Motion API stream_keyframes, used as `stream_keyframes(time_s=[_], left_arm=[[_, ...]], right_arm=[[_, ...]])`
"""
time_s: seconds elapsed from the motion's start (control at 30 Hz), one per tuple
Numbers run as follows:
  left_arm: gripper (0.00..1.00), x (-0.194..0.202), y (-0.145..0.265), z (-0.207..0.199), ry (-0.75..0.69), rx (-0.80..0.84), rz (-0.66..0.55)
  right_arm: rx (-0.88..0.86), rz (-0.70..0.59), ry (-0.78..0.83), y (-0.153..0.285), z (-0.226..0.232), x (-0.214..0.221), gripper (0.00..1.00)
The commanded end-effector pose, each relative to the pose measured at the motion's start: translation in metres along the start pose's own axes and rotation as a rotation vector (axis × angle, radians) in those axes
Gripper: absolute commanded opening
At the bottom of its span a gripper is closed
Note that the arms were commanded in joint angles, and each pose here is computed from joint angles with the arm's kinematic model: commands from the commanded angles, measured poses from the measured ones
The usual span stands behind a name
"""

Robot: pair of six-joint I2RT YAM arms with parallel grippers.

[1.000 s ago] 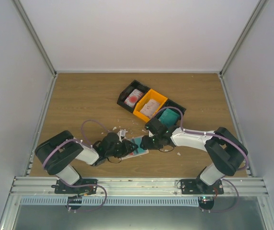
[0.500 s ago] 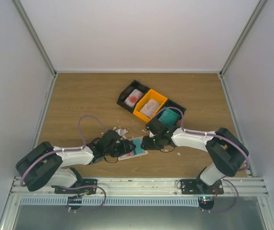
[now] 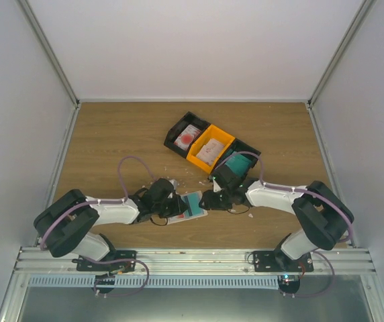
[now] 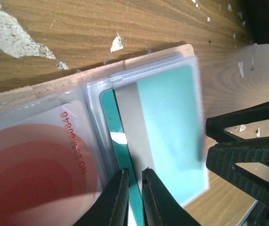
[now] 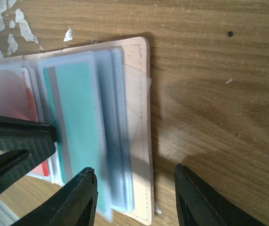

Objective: Put the credit cards into the card holder
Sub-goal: Insert the credit card into the card holder, then close the card holder at the center of the board.

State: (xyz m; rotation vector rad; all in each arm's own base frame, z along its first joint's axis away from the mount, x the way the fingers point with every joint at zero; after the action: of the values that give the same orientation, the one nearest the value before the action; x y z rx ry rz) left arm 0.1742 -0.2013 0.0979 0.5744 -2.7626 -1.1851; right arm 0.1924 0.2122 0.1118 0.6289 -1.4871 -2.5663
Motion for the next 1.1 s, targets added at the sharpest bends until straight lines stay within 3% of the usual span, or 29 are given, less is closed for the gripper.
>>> stream_keyframes(time_s=[0.0,0.3,0.67,0.73,0.9,1.07], left_arm=[[0.12,0.0,-0.007,-0.001,-0.031,-0.013,0.01],[0.07,0.003,-0.014,0.02,-0.008,-0.104,0.012],[0.06,0.003,-0.018,0.021,-0.016,-0.113,0.024],[0.06,0.003,-0.018,0.02,-0.02,-0.111,0.023],[0.06,0.003,-0.018,0.02,-0.021,-0.108,0.023],[0.06,0.003,-0.017,0.019,-0.022,-0.096,0.023]], right_arm=[[-0.098,0.003,-0.004,-0.004,-0.004,0.005,0.46],[-0.286,-0.026,-0.018,-0.013,0.0,0.001,0.45],[-0.459,-0.113,0.008,-0.003,0.012,-0.004,0.35],[-0.496,-0.115,0.016,-0.003,0.013,-0.004,0.39],[-0.54,-0.12,0.028,-0.004,0.016,-0.005,0.61],[-0.445,-0.109,0.025,-0.008,0.012,-0.011,0.53]])
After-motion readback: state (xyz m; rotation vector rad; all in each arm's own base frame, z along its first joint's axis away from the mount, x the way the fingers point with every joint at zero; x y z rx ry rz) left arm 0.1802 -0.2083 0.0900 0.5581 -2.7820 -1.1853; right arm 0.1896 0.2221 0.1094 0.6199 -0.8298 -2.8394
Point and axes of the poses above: each gripper's point midway between its finger pads, its own y axis back along the fingers, its own z axis along the line the jaws close on, x = y × z, the point moved 10 cm from there along y, back along the fingers, and after that the axes turned 14 degrees about y, right-handed, at the moved point
